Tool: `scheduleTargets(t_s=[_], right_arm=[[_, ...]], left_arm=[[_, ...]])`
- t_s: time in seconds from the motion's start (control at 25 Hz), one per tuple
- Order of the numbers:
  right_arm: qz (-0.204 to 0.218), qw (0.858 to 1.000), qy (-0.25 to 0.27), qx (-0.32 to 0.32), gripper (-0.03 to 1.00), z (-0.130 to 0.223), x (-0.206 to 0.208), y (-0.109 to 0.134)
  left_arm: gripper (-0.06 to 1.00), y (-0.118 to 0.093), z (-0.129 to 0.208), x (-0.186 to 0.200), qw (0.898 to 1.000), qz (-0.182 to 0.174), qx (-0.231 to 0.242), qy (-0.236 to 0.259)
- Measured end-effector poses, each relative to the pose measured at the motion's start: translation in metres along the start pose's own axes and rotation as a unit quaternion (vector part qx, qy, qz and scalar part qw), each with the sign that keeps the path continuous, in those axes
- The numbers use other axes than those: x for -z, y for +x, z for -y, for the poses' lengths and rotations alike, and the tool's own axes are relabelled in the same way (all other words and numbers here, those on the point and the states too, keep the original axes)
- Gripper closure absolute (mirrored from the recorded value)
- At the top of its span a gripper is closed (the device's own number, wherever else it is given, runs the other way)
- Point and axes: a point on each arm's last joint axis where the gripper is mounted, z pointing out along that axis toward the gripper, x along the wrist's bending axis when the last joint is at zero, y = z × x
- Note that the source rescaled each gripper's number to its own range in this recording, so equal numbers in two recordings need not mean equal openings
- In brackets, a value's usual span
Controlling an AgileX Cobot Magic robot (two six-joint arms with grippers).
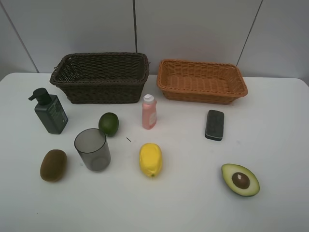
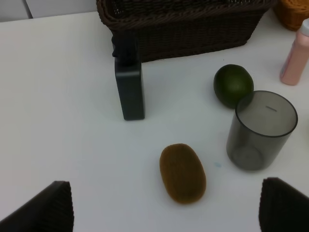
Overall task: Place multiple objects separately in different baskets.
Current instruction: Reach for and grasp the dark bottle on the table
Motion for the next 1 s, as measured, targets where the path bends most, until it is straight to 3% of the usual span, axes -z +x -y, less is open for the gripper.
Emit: scheduleTargets(t_s=[0.44, 0.72, 0.92, 1.0], right_arm=[[0.000, 1.000, 0.000, 0.000, -0.03, 0.000, 0.000, 0.000], [0.000, 1.000, 0.000, 0.000, -0.03, 0.000, 0.000, 0.000], [0.000, 1.000, 0.000, 0.000, -0.03, 0.000, 0.000, 0.000], [0.000, 1.000, 0.000, 0.000, -0.03, 0.000, 0.000, 0.000]], left_arm=[[-0.05, 0.000, -0.001, -0.001, 1.000, 0.000, 0.000, 0.005], [-0.05, 0.010, -0.035, -0.037, 0.994, -0.003, 0.011, 0.111], [-0.05, 0.020, -0.076, -0.087, 0.976, 0.003, 0.022, 0.218], [-0.05, 0.026, -0.091, -0.114, 0.963, 0.003, 0.022, 0.270]])
